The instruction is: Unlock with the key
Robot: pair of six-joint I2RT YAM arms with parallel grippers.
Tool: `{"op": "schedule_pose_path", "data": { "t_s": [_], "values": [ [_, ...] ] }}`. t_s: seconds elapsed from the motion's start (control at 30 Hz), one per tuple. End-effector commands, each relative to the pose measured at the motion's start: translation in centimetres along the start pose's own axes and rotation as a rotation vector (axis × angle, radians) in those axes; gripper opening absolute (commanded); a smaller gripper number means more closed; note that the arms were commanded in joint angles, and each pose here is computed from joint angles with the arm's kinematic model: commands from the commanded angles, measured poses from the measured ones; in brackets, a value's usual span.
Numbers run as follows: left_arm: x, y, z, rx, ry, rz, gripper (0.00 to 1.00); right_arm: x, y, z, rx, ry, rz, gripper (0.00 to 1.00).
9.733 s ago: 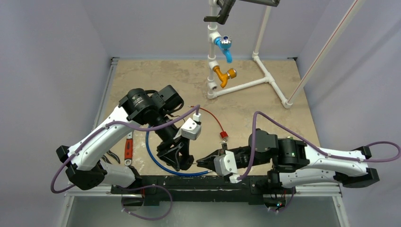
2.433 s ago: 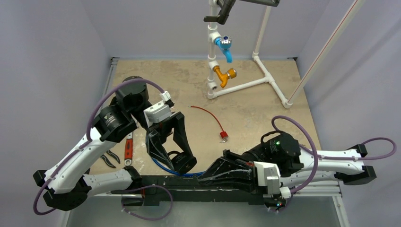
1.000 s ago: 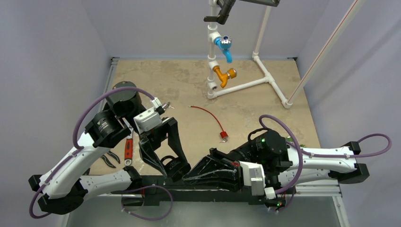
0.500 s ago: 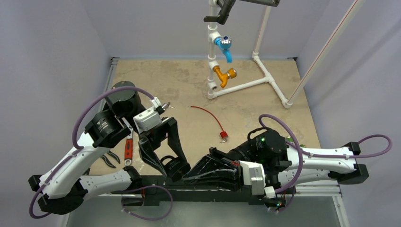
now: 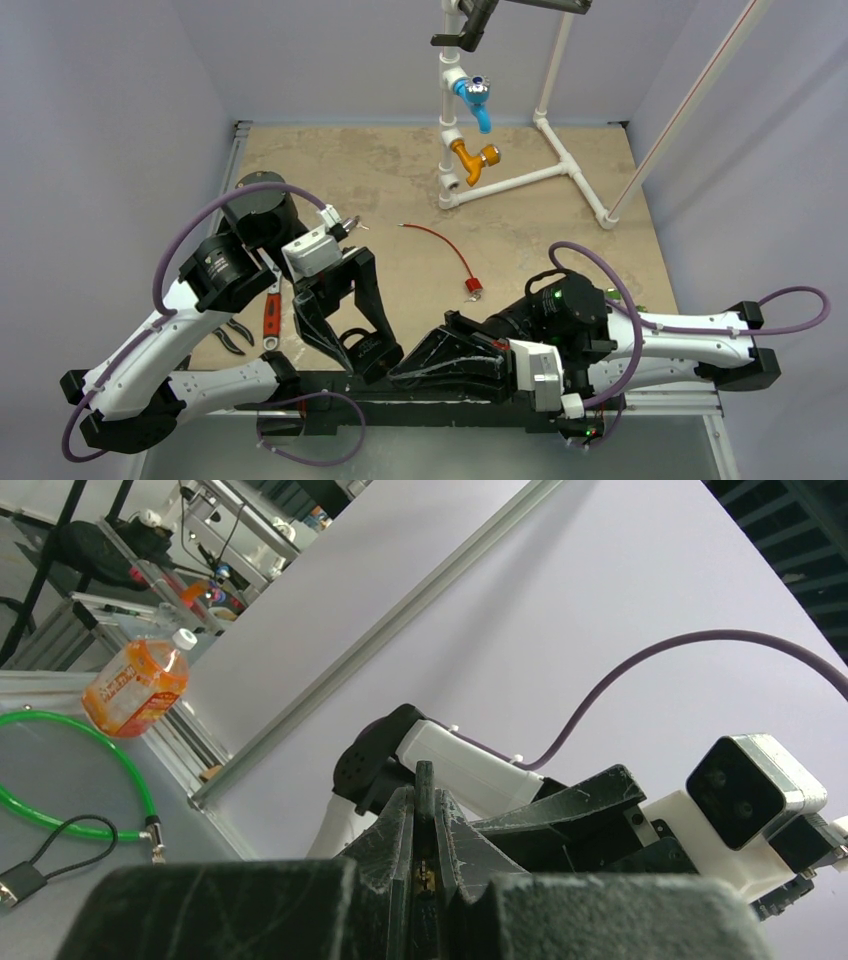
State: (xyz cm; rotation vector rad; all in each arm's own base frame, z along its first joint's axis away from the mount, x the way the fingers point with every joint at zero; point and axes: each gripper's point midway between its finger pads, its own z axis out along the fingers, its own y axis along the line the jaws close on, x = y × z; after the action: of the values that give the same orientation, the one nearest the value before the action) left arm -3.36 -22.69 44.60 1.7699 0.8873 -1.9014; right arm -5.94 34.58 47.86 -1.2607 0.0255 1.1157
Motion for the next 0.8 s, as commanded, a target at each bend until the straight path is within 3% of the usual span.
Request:
{"op": "schedule_pose_path", "data": {
  "t_s": [0.0,0.77],
  "values": [
    [-1.1,-5.3,-0.5,0.201,0.05,0.118,0.0,1.5,-0.9,-0.7,0.044,0.077,-0.014,0.0],
    [-1.0,-5.3,-0.5,0.199,0.052,0.117,0.0,2.0,-0.4,-1.0,0.034,0.094,0.006,0.0]
  ]
}}
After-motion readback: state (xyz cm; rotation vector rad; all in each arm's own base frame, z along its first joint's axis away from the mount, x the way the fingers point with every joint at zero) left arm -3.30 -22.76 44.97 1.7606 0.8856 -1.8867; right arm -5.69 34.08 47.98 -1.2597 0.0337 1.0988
